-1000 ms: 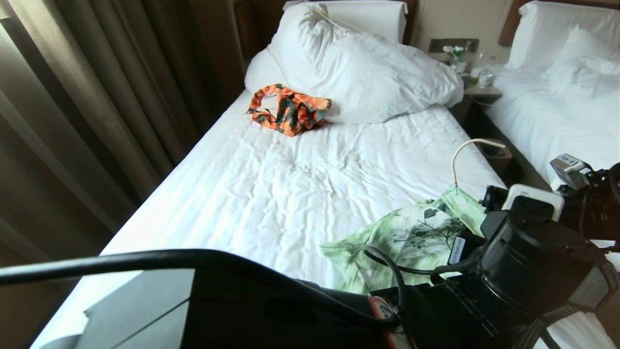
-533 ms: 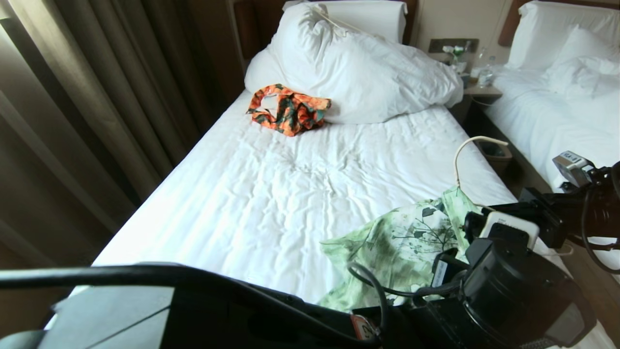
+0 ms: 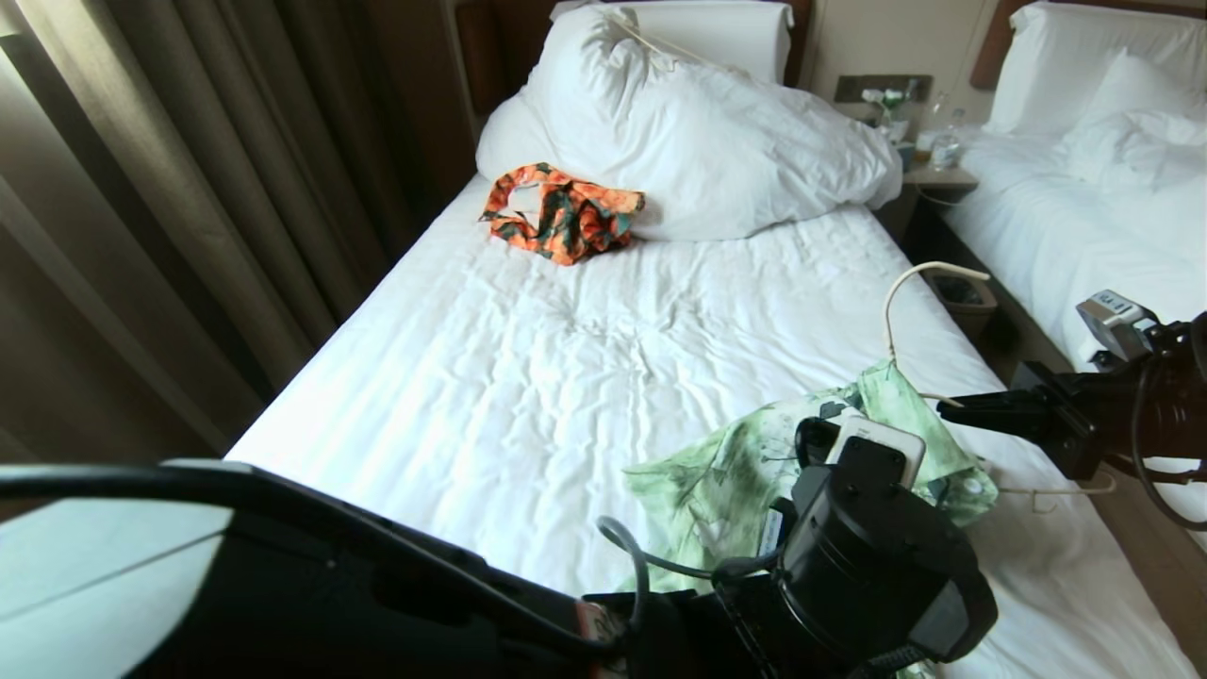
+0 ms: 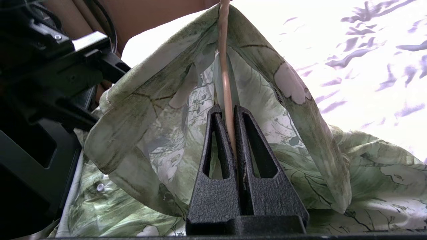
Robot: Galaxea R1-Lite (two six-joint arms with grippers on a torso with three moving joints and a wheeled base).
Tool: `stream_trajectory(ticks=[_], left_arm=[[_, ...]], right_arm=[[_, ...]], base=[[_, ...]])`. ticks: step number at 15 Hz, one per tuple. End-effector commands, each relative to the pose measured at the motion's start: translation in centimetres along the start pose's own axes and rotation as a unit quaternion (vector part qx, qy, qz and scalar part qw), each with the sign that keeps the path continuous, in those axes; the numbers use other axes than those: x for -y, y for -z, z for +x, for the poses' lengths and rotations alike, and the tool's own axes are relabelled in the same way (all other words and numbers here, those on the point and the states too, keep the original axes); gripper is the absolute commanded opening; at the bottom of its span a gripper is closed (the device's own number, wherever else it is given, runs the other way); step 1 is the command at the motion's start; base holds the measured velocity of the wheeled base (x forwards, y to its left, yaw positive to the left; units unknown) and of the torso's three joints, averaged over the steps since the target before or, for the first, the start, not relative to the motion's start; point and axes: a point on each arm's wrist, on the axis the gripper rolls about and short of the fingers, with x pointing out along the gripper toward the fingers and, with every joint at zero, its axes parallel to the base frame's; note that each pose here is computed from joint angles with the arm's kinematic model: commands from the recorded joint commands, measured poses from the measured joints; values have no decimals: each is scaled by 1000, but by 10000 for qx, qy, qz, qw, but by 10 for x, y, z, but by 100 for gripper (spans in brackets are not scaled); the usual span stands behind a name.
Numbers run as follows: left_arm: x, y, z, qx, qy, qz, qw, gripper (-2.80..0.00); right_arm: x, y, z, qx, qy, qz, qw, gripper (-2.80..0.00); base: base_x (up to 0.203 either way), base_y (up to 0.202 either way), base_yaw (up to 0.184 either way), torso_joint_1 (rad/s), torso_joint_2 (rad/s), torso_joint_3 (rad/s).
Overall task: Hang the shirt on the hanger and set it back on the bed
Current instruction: Hook the other side of the shirt onto the hanger
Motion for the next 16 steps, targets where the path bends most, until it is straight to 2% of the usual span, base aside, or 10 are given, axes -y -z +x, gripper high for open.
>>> stream_trajectory(ticks=[1,4,6,7,10,11,14,16], left_arm=[[-15,-24,-27,238,98,-148,9996,-280],[-41,-47,-55,407,399,-180,9982,-280],[-60,-59,-67,466,964,-191,9941,-280],[-66,-62,-70,436,1272,-183,9907,-280],[-77,-67,-63,68,1778,-131,9840,-280],[-81,-67,-54,-55,1909,-103,9815,0],[-95,-63,-22,-103,2005,246,9793,0],[-107,-62,-6,-137,2133,264,9765,0]], right_arm=[[0,0,0,39,-14,-21,10000,-280],[0,0,-4,40,41,-11,10000,-280],[0,1,-4,40,46,5,10000,-280],[0,2,-4,40,46,13,10000,-280],[0,3,-3,40,37,43,10000,-280],[0,3,-3,40,37,35,10000,-280],[0,1,-4,40,39,-3,10000,-280],[0,1,-4,40,39,-3,10000,-280]], base=[[0,0,0,0,0,0],[0,0,0,0,0,0],[0,0,0,0,0,0],[0,0,0,0,0,0],[0,0,0,0,0,0],[0,0,0,0,0,0],[0,0,0,0,0,0],[0,0,0,0,0,0]])
